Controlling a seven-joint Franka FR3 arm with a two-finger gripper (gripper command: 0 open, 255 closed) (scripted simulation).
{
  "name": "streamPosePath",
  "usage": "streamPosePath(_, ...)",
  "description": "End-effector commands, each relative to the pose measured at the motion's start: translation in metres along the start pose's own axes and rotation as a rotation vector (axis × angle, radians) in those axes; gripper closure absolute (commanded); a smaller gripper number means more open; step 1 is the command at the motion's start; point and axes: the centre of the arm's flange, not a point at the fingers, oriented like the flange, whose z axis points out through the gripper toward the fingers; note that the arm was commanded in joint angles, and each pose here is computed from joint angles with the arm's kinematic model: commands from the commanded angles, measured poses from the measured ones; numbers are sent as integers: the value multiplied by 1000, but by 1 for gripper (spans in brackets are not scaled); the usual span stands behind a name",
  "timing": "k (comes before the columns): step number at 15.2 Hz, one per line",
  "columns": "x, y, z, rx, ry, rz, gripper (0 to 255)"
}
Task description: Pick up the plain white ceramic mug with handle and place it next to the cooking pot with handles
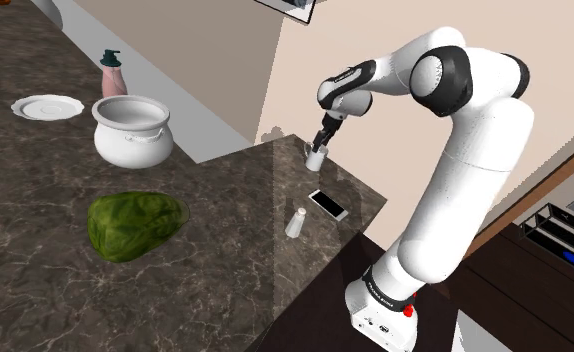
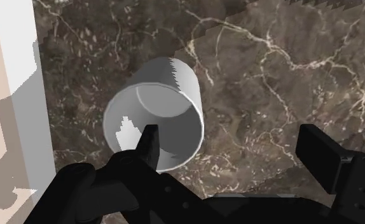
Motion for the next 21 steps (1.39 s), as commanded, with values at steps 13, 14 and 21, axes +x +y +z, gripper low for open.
streamPosePath(13,8,16,58,5,-2,-15,0)
streamPosePath(14,8,16,58,5,-2,-15,0)
streamPosePath(21,8,16,58,5,-2,-15,255)
